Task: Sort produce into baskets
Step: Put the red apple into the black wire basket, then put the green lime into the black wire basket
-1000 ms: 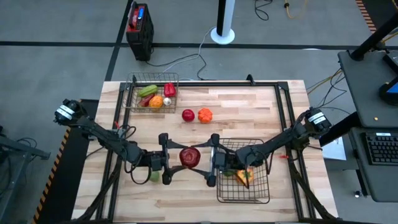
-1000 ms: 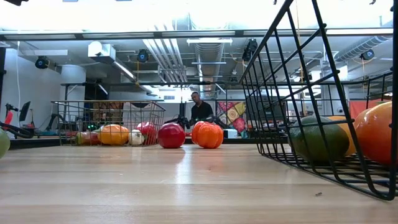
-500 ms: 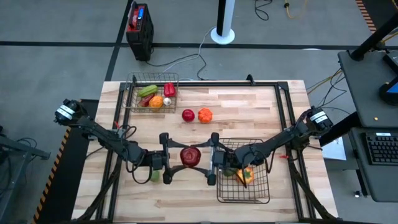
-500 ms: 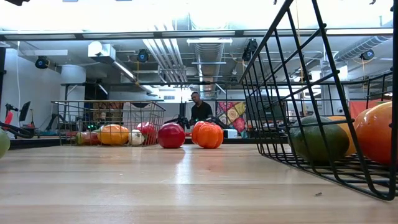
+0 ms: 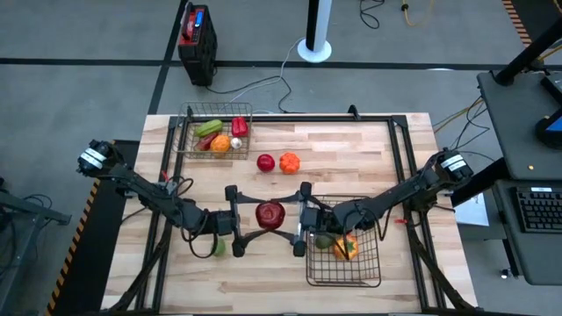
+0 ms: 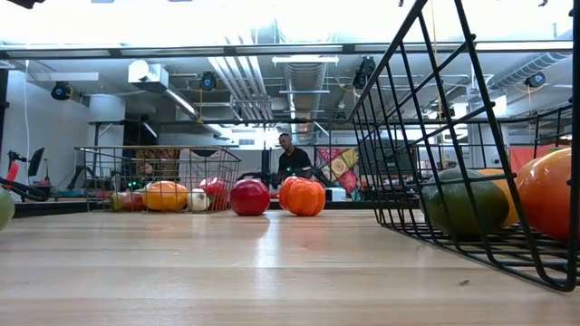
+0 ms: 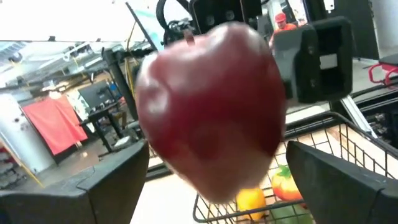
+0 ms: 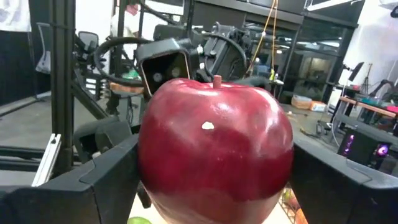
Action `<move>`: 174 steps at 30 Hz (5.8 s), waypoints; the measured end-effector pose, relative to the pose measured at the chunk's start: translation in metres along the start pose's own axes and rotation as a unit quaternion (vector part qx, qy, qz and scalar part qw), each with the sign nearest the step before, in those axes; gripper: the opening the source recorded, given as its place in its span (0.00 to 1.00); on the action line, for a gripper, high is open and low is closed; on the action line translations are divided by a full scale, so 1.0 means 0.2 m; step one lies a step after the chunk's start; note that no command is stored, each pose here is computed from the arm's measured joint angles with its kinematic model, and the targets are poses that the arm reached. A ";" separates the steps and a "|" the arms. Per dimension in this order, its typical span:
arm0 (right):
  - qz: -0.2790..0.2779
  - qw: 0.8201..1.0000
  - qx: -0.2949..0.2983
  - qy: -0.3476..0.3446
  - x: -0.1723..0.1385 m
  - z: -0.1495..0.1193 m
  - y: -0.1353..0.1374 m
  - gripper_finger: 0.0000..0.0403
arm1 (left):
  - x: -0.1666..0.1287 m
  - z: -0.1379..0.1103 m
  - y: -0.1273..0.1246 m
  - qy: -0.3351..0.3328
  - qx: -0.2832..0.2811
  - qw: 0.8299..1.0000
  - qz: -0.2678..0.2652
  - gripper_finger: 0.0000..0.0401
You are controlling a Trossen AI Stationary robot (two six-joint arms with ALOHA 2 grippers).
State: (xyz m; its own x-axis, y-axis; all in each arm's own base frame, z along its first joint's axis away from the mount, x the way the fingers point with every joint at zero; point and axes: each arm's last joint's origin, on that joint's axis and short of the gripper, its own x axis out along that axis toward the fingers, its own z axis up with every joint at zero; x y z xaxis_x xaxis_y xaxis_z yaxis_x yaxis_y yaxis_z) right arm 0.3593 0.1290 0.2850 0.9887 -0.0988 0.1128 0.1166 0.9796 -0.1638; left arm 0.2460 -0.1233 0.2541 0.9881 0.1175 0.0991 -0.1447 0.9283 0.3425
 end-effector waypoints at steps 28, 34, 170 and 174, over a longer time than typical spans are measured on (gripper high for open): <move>-0.041 0.804 0.168 0.569 -0.37 0.07 -0.16 0.83 | -0.04 -0.01 0.05 0.074 -0.044 0.994 0.064 0.89; -0.043 0.785 0.144 0.602 -0.36 -0.05 -0.11 0.84 | -0.04 -0.02 0.05 0.081 -0.043 0.993 0.069 0.89; -0.060 0.784 0.095 0.610 -0.27 -0.17 -0.10 0.99 | -0.05 -0.06 0.04 0.114 -0.045 0.991 0.061 0.89; -0.052 0.796 0.102 0.595 -0.25 -0.11 -0.11 0.99 | -0.05 -0.07 0.03 0.120 -0.039 0.990 0.057 0.89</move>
State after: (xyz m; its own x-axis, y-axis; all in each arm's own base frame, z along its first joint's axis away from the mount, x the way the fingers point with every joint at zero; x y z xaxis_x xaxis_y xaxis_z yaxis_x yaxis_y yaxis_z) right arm 0.3088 0.1097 0.2621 0.3782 -0.1593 -0.9119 0.3061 0.9512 -0.0392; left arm 0.2355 -0.1140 0.2430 0.9505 0.2958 -0.0955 -0.2617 0.9272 0.2679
